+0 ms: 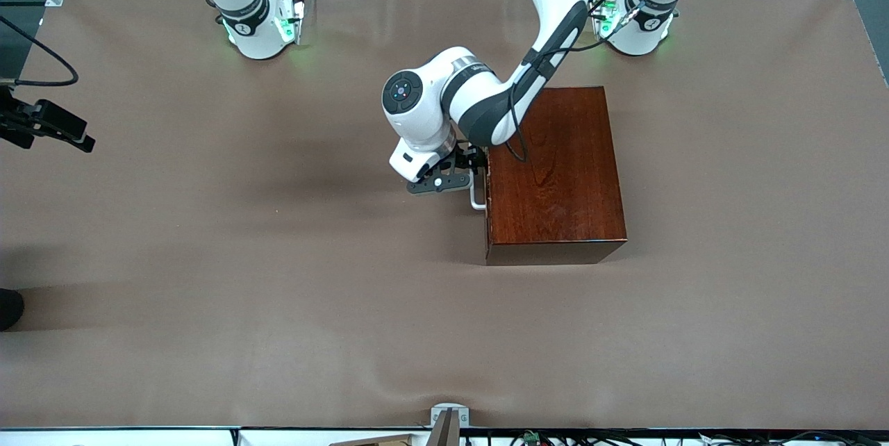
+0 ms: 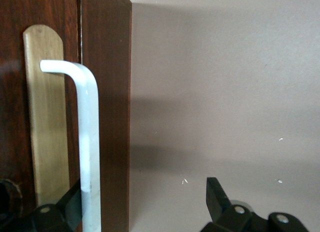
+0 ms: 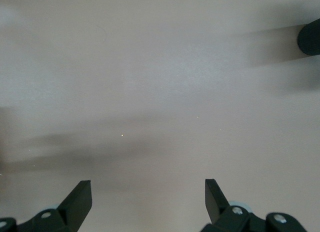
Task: Open drawer, take yellow block, close drawer
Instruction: 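Pull the drawer handle outward with the left gripper to open the drawer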
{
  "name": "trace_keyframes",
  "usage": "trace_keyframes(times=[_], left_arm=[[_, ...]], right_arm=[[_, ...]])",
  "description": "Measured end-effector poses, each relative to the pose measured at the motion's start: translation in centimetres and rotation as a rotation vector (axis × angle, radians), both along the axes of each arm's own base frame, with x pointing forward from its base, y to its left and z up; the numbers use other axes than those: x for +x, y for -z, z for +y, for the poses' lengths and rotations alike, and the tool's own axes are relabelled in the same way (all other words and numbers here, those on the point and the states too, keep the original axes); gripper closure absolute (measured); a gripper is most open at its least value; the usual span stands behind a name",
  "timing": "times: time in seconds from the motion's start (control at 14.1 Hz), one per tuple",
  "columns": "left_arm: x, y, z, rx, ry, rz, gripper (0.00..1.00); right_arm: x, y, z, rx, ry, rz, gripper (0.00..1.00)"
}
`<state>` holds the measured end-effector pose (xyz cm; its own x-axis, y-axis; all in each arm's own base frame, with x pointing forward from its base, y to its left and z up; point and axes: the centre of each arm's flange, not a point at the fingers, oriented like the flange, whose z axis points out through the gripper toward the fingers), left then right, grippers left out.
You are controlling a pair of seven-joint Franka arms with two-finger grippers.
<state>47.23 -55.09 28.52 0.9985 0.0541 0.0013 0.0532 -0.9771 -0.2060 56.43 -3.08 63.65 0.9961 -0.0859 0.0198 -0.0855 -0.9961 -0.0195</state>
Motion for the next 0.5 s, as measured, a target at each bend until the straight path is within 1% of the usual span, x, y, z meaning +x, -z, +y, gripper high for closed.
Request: trace_keyframes(times=[0.5], left_arm=[[0.0, -0.7, -1.5, -0.087, -0.045, -0.066, 0.00]], right_arm=[[0.0, 0.0, 0.2, 0.000, -0.003, 0.002, 0.00]])
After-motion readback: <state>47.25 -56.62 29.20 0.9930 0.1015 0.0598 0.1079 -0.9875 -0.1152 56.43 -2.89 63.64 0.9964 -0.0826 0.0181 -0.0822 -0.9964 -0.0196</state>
